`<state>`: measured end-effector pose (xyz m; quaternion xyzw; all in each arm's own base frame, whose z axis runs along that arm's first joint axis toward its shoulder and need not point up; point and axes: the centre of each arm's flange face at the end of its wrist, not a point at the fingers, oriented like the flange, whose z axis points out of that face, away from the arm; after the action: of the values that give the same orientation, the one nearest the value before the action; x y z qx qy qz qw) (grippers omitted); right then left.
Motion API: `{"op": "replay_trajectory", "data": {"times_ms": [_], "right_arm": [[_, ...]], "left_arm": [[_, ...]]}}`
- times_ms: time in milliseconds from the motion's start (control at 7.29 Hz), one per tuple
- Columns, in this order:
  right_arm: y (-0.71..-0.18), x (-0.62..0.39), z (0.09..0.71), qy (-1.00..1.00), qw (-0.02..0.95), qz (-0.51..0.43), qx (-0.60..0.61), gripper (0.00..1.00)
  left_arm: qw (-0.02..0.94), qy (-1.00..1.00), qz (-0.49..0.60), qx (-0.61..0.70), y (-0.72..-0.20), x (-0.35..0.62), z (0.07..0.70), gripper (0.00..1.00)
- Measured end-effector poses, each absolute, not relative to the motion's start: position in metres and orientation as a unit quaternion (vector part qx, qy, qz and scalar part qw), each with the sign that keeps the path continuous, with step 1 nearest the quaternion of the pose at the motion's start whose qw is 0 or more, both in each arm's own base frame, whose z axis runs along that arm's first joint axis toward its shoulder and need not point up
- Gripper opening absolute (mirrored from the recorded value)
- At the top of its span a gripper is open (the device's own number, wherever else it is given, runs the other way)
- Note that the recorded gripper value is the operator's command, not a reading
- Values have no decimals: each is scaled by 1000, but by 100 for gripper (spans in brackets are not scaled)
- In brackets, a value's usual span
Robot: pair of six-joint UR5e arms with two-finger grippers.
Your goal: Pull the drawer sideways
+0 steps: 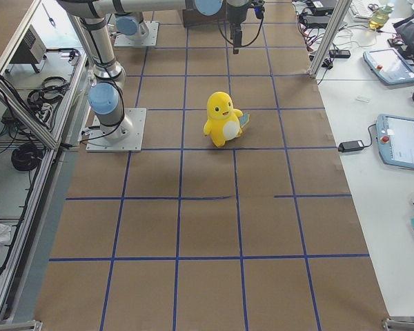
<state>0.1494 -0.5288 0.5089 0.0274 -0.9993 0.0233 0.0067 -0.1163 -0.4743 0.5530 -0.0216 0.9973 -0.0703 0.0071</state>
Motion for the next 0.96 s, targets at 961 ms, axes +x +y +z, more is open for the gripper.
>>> {"op": "replay_trajectory", "data": {"times_ms": [961], "right_arm": [[-529,149,509,-999,7,23,27,100]], "left_arm": [[45,997,-42,-56,-488,-110,543,100]]}}
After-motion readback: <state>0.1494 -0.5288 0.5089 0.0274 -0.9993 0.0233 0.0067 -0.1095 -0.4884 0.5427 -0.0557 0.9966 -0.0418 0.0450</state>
